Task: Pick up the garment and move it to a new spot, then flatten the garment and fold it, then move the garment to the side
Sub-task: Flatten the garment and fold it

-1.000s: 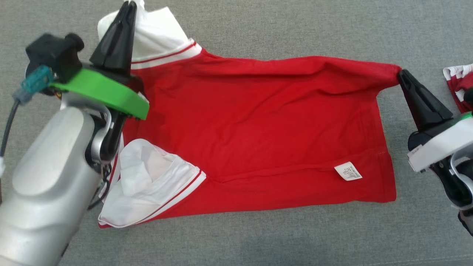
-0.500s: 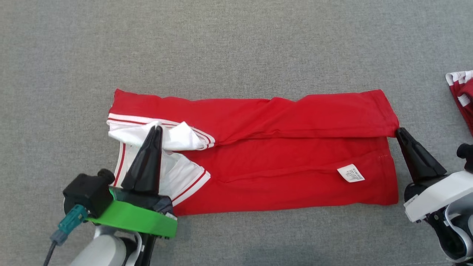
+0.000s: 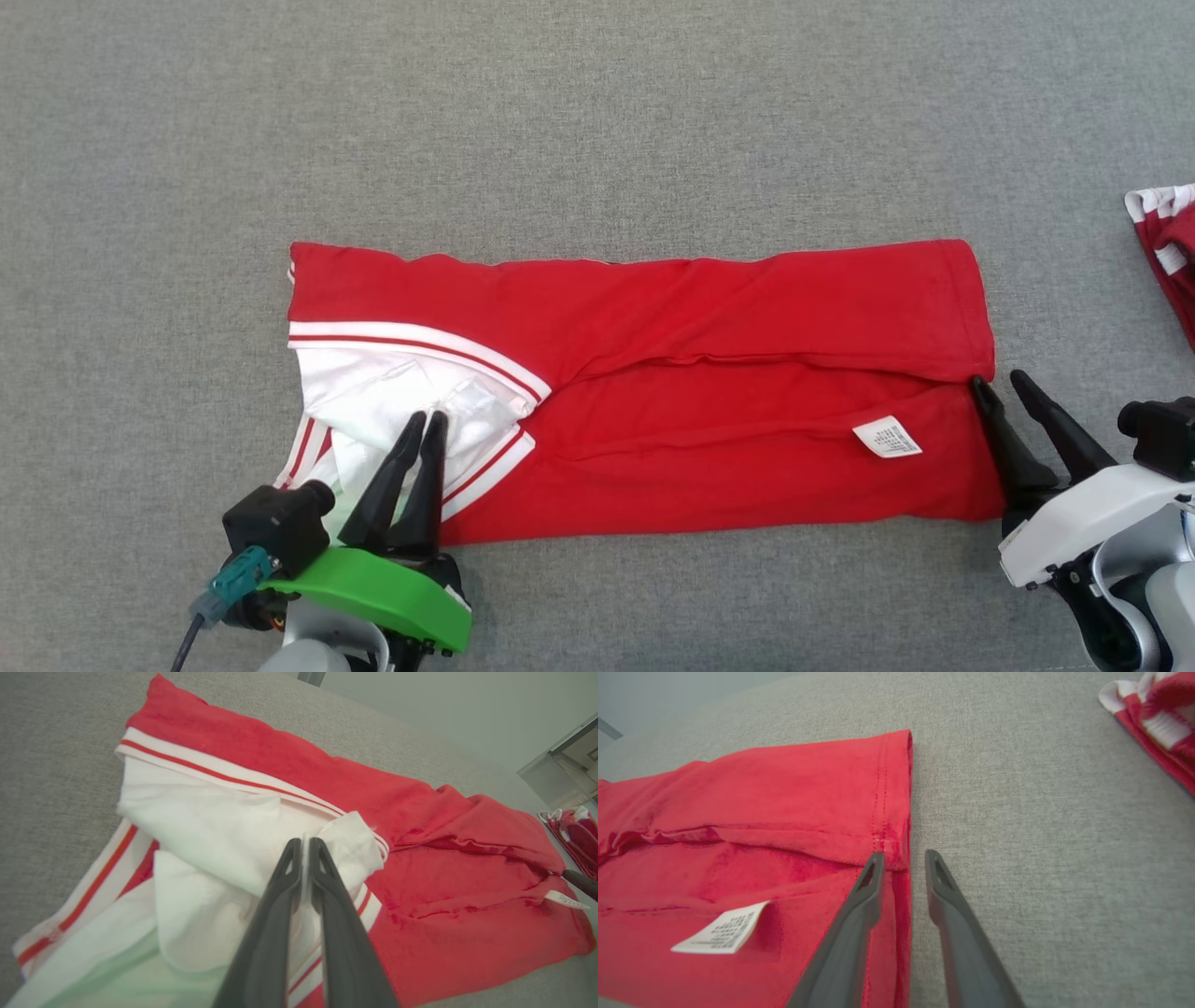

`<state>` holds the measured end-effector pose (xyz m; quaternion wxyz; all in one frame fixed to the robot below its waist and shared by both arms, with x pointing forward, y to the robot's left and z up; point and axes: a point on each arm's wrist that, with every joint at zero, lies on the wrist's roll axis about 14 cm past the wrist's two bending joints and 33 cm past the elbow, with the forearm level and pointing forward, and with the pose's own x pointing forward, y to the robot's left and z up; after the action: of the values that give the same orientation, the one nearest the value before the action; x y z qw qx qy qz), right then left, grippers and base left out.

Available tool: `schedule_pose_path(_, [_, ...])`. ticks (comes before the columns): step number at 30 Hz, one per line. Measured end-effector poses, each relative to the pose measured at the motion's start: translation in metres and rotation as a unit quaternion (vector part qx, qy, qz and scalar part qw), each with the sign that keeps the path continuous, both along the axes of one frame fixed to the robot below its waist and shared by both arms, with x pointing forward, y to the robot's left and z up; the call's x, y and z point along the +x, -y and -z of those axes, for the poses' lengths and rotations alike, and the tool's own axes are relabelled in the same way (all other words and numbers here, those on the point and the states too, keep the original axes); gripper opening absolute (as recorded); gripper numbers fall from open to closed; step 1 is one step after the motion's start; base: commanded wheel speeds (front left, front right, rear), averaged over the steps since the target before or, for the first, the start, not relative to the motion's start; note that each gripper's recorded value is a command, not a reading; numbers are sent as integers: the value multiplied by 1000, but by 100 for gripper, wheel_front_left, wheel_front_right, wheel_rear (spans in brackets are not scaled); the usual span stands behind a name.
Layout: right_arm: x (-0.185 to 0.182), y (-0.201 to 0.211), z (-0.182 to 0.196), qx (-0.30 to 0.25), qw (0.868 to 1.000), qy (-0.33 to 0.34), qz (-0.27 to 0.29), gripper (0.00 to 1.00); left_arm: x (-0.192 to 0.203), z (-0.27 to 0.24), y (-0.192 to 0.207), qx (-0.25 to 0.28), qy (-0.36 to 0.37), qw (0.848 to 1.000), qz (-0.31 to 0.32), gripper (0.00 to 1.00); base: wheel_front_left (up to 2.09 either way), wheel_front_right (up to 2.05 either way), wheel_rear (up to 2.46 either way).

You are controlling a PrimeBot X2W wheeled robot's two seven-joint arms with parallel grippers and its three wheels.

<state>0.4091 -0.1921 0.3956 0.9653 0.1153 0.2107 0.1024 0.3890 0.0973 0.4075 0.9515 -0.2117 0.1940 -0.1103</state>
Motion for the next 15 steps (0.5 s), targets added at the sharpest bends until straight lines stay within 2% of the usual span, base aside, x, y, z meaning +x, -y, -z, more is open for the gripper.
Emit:
schedule_pose_path(3, [1,0,-5,-13,1000,21,0,100,3,-6,0,0,16,1000,-8,100,0,0,0])
schedule_pose_path(8, [8,4,-36,-21,995,100,16,100,20,-37,-14,20,84,996,-35,100,0,0,0])
schedule_pose_path(11, [13,12,-60,-32,987,156,37,100,36,-73,-28,37,154,985,-65,100,0,0,0])
schedule_pose_path(15, [14,18,-82,-47,978,197,57,100,44,-111,-44,65,226,968,-92,100,0,0,0])
